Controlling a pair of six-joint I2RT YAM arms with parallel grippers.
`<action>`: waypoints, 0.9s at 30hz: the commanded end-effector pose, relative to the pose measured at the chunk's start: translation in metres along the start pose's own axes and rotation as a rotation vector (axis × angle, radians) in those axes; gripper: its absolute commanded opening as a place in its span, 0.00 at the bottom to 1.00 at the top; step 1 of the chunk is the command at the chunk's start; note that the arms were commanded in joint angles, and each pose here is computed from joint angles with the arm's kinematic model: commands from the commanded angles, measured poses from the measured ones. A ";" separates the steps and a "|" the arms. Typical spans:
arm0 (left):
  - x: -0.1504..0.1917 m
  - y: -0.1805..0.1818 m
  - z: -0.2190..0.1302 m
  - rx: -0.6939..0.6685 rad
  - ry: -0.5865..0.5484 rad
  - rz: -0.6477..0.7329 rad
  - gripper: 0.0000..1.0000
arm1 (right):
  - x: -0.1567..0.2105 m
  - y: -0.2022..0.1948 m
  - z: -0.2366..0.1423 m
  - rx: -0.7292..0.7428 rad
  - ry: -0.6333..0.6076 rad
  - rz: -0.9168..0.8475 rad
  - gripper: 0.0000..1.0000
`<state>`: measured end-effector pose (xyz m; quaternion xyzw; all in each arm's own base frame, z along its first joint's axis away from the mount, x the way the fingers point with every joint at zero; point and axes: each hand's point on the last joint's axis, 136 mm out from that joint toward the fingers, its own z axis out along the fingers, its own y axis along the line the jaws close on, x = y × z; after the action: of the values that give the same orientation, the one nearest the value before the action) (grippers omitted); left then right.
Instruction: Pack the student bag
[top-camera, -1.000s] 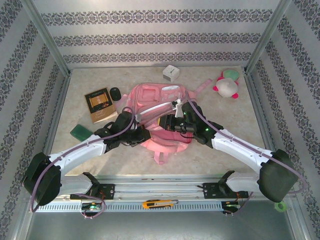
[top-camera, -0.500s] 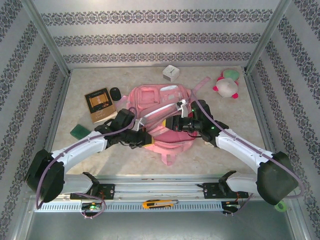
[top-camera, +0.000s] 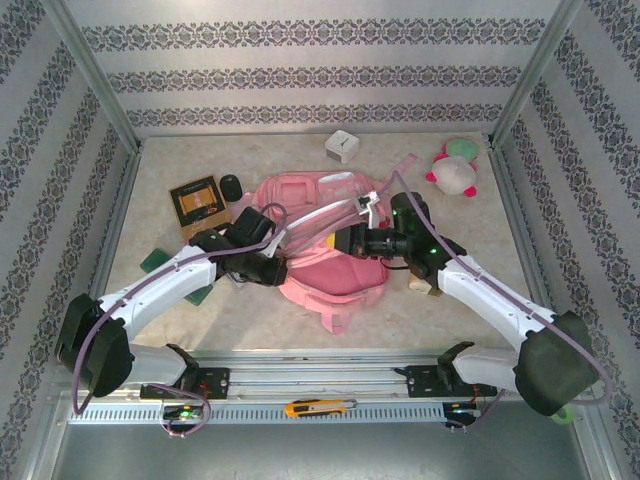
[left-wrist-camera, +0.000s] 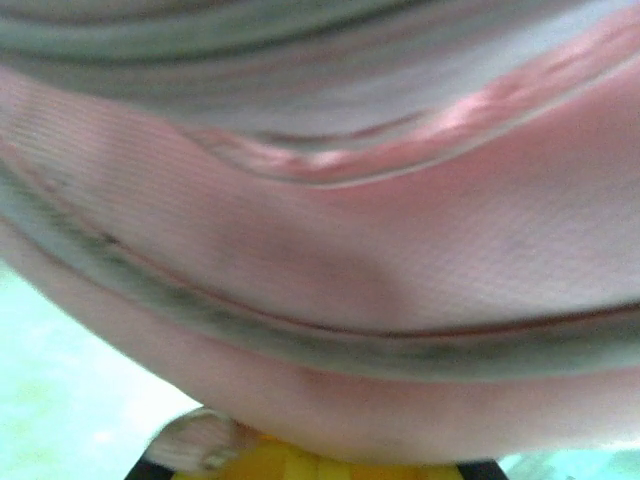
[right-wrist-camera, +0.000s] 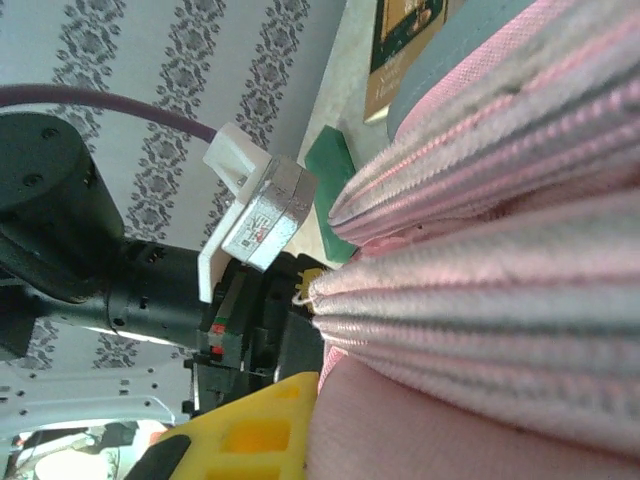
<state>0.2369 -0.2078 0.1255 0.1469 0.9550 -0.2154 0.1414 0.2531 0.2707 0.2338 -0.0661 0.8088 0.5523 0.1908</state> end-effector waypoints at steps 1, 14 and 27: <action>-0.006 0.046 -0.016 -0.216 -0.026 0.049 0.00 | -0.019 0.059 -0.025 -0.153 -0.030 -0.082 0.00; -0.075 0.103 -0.045 -0.300 -0.313 0.104 0.00 | -0.030 0.087 -0.047 -0.271 0.056 -0.031 0.00; -0.108 0.112 -0.038 -0.309 -0.336 0.084 0.41 | -0.055 0.041 -0.028 -0.128 -0.071 0.051 0.00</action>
<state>0.3464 -0.1279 0.1179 0.1566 0.9423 -0.0928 0.2809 0.2690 0.2566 0.2825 -0.0312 0.7781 0.6083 0.1537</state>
